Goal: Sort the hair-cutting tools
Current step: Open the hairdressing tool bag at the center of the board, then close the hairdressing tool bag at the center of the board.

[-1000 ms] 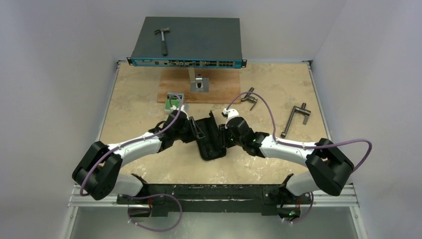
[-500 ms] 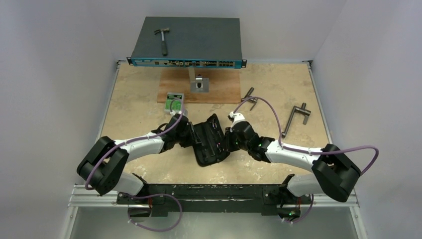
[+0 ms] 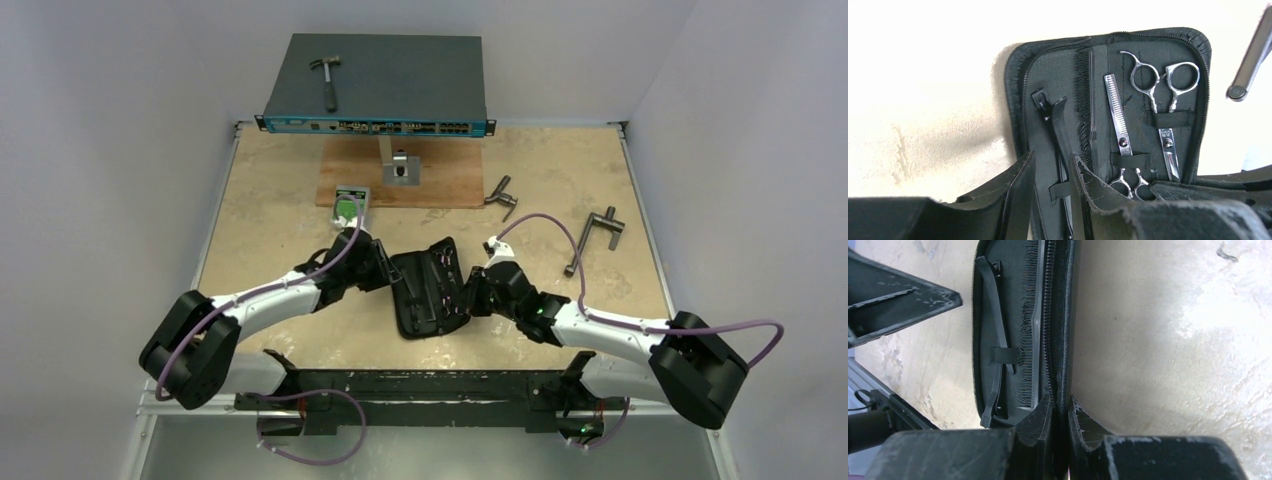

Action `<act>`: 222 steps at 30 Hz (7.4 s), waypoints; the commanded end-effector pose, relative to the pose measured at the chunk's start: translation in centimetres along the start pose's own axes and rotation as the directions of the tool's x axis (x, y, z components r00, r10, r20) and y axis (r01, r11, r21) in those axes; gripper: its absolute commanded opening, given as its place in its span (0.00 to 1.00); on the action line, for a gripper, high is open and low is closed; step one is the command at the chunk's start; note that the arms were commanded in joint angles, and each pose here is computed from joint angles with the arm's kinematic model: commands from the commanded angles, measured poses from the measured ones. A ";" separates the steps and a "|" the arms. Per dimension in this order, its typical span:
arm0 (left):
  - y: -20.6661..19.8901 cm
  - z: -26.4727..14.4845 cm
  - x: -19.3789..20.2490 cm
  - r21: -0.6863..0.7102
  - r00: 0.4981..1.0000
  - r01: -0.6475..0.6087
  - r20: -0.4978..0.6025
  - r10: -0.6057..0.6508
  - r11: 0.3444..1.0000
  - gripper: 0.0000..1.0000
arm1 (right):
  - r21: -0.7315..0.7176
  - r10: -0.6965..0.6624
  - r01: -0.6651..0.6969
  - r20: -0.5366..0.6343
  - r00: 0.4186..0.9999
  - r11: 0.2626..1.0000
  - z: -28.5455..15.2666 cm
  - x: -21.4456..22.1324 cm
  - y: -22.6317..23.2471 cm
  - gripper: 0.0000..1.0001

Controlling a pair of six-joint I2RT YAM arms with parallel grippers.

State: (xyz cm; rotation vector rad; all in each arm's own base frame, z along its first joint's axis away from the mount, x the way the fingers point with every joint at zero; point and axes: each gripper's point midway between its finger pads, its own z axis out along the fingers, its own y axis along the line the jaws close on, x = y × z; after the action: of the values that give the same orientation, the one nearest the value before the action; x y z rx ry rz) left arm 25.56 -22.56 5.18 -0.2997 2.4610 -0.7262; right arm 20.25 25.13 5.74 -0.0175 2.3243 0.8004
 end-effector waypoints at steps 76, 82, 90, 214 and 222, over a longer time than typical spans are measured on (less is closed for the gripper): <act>-4.6 -4.9 3.1 0.081 0.900 -0.434 0.093 0.426 0.898 0.33 | -0.020 0.485 -0.497 0.255 0.837 0.868 -2.1 -6.6 -4.5 0.00; -4.1 -5.0 8.0 0.048 0.783 -0.621 0.077 0.617 0.782 0.34 | -0.033 0.521 -0.531 0.254 0.815 0.847 -2.0 -6.7 -4.4 0.00; -6.2 -4.5 10.1 0.046 0.660 -0.744 0.208 0.722 0.667 0.27 | -0.043 0.513 -0.518 0.233 0.826 0.854 -1.9 -6.7 -3.8 0.00; -7.9 -0.7 14.9 -0.015 0.380 -0.925 -0.038 0.924 0.379 0.28 | -0.030 0.488 -0.492 0.186 0.853 0.870 -2.2 -5.6 -3.7 0.00; -7.7 -1.0 15.3 -0.014 0.351 -0.936 -0.051 0.935 0.351 0.30 | -0.031 0.490 -0.493 0.188 0.851 0.869 -2.3 -5.7 -3.6 0.00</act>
State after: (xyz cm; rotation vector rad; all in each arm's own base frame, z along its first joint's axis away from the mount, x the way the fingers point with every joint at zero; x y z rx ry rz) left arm 13.21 -33.28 2.49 1.1012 2.1343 -0.0991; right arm 23.61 19.18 6.72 0.6788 2.2225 0.9153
